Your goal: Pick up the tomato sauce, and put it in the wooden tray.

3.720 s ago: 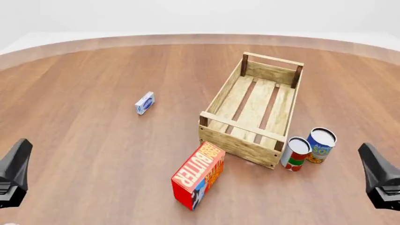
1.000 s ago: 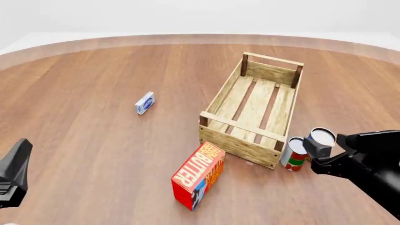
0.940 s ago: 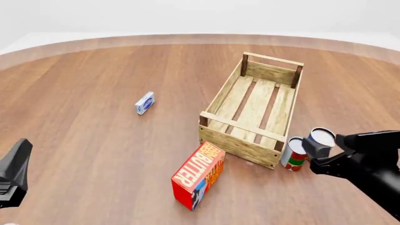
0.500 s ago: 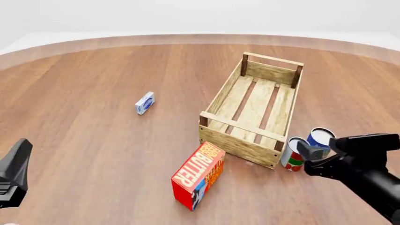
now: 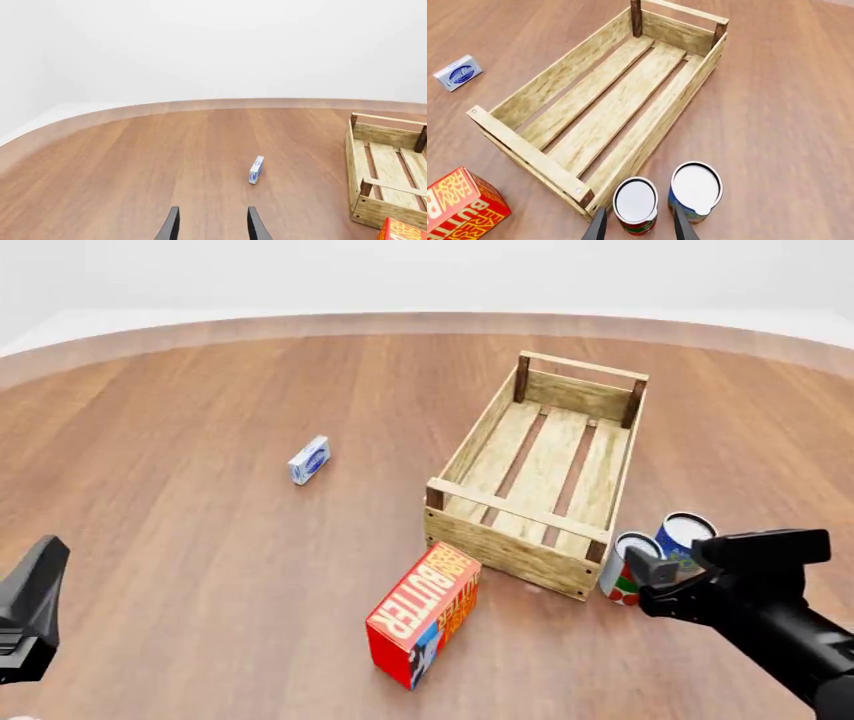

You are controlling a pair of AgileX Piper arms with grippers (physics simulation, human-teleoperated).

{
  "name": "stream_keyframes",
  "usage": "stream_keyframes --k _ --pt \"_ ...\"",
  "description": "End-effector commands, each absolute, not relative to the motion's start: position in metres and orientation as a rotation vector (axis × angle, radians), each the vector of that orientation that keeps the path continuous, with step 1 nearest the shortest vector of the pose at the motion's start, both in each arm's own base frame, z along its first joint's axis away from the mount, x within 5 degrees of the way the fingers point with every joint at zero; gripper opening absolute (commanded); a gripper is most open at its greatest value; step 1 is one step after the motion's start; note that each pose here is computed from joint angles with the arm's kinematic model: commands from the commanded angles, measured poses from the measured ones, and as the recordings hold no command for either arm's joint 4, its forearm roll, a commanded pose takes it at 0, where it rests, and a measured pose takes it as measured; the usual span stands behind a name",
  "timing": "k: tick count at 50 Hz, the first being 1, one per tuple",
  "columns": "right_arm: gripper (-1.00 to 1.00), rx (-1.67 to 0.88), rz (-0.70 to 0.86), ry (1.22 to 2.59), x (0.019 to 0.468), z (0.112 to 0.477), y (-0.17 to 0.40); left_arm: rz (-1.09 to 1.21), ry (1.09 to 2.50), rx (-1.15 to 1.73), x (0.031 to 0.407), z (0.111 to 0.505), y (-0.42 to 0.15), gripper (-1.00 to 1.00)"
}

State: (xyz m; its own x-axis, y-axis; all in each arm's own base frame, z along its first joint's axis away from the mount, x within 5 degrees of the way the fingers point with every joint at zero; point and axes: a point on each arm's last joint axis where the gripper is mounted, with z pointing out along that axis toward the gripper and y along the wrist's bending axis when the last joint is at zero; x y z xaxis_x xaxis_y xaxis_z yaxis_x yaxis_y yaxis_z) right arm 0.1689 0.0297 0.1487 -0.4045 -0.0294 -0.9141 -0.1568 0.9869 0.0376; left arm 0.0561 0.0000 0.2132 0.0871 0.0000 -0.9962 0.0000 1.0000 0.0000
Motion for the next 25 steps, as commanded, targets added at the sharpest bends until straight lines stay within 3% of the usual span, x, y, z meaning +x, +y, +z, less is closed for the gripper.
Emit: stream_keyframes --k 1,25 --pt "1.0 -0.136 0.14 1.991 0.1714 0.1455 0.0306 0.0 1.484 0.0 0.0561 0.2132 0.0 1.0" --pt "1.0 -0.142 0.134 2.015 0.1736 0.1377 0.0308 0.0 1.484 0.0 0.0561 0.2132 0.0 1.0"
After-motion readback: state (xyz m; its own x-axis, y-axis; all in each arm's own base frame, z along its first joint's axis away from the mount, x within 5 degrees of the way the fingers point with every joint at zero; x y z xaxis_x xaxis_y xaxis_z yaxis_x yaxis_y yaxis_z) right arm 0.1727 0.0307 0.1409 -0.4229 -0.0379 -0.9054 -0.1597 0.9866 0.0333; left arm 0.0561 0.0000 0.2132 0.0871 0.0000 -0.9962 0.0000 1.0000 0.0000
